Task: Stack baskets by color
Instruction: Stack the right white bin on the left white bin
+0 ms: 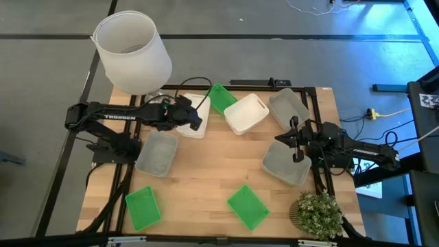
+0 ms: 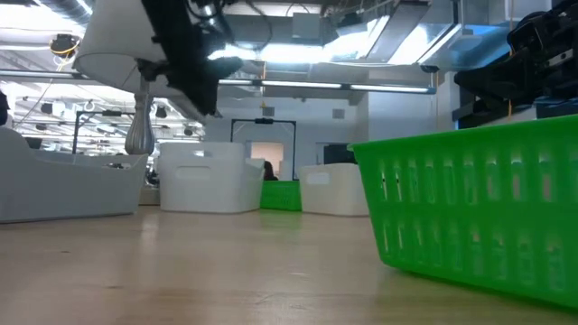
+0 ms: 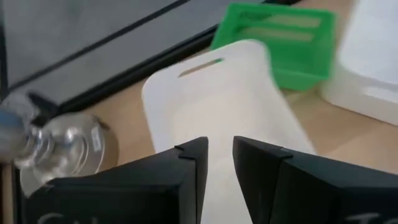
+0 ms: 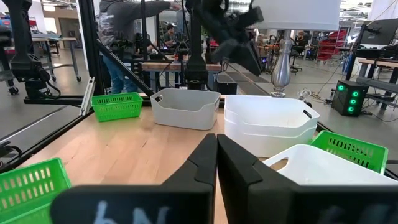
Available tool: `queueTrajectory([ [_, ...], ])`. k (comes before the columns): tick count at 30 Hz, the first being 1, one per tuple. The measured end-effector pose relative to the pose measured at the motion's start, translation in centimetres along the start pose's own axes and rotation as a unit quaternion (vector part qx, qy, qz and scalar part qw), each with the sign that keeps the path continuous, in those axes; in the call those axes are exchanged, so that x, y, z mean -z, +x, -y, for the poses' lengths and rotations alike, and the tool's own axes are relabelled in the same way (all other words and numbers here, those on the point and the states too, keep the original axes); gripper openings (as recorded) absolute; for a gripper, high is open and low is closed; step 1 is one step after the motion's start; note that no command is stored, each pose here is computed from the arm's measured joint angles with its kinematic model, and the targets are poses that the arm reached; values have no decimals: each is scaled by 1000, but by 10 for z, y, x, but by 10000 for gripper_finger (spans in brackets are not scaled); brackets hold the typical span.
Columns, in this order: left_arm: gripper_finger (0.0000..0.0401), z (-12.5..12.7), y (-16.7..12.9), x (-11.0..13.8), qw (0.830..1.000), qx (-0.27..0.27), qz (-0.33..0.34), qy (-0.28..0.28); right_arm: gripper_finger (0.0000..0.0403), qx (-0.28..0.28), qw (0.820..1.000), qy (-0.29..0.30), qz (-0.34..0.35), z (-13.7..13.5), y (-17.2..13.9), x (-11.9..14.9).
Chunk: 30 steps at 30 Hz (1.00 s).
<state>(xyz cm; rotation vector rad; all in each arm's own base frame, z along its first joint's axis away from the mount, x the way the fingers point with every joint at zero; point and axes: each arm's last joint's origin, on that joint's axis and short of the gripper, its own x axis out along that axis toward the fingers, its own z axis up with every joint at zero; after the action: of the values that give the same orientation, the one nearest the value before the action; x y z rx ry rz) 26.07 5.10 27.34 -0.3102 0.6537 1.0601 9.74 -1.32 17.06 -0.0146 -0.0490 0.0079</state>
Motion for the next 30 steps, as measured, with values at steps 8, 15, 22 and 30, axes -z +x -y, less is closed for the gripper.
queueTrajectory([
  [8, 68, 23, -41, 15, 987, 75, 23, 138, 13, 0, 1000, 0, 0, 0, 0, 0],
  [15, 65, 44, -80, 47, 966, 153, 32, 204, 13, 0, 1000, 0, 0, 0, 0, 0],
  [22, 65, 54, -124, 81, 946, 230, 40, 223, 13, 0, 1000, 0, 0, 0, 0, 0],
  [30, 65, 53, -165, 114, 923, 304, 36, 234, 13, 0, 1000, 0, 0, 0, 0, 0],
])
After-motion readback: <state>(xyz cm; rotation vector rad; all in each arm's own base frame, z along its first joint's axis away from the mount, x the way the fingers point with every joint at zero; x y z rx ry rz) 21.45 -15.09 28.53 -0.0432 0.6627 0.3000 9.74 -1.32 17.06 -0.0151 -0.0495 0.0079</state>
